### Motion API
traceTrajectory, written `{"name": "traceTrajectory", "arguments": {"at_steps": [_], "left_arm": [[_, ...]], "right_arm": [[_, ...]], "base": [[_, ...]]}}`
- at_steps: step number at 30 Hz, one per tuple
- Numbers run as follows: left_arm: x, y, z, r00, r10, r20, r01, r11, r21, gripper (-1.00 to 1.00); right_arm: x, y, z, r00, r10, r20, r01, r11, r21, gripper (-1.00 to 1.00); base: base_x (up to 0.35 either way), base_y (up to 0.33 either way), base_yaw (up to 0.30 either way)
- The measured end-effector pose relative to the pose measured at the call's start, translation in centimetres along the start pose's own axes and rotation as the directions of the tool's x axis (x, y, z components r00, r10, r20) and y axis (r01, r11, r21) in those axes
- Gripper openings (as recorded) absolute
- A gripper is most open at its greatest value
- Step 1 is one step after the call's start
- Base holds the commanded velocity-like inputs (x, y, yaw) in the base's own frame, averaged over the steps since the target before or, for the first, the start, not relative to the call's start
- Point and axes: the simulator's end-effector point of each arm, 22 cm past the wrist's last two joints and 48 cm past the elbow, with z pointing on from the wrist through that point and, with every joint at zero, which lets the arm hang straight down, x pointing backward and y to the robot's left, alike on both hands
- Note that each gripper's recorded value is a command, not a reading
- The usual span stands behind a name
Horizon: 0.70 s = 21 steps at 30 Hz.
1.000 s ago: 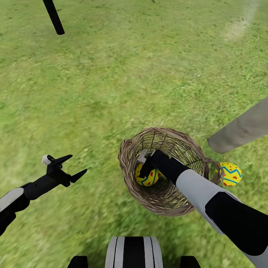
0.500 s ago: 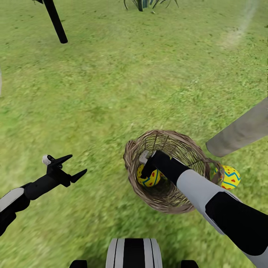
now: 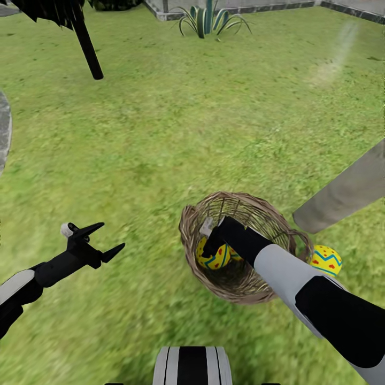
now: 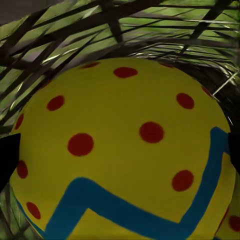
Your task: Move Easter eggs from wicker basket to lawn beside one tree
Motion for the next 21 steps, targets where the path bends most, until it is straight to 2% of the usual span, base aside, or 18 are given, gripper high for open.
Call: {"name": "traceTrajectory", "arguments": {"at_steps": [5, 10, 13, 21], "left_arm": [[-0.1, -0.5, -0.3, 1.000, 0.009, 0.007, -0.009, 1.000, -0.005, 1.00], [0.2, -1.4, -0.3, 1.000, 0.024, 0.005, -0.024, 1.000, -0.001, 1.00], [-0.7, -1.0, -1.2, 0.999, 0.018, 0.038, -0.017, 1.000, -0.018, 1.00], [-0.2, -2.7, -1.1, 0.999, 0.043, 0.032, -0.043, 0.999, -0.003, 1.00]], "right_arm": [[-0.5, -0.4, -1.2, 1.000, -0.004, 0.009, 0.003, 1.000, 0.017, -1.00], [-1.0, -0.9, -2.5, 1.000, -0.011, 0.018, 0.011, 0.999, 0.037, -1.00], [-1.1, -1.3, -3.2, 1.000, -0.013, 0.021, 0.012, 0.999, 0.050, -1.00], [-1.9, -1.9, -5.3, 0.999, -0.021, 0.035, 0.018, 0.997, 0.078, -1.00]], "base": [[-0.001, 0.000, 0.000], [-0.128, 0.000, 0.000], [-0.006, 0.000, 0.000], [-0.099, 0.000, 0.000]]}}
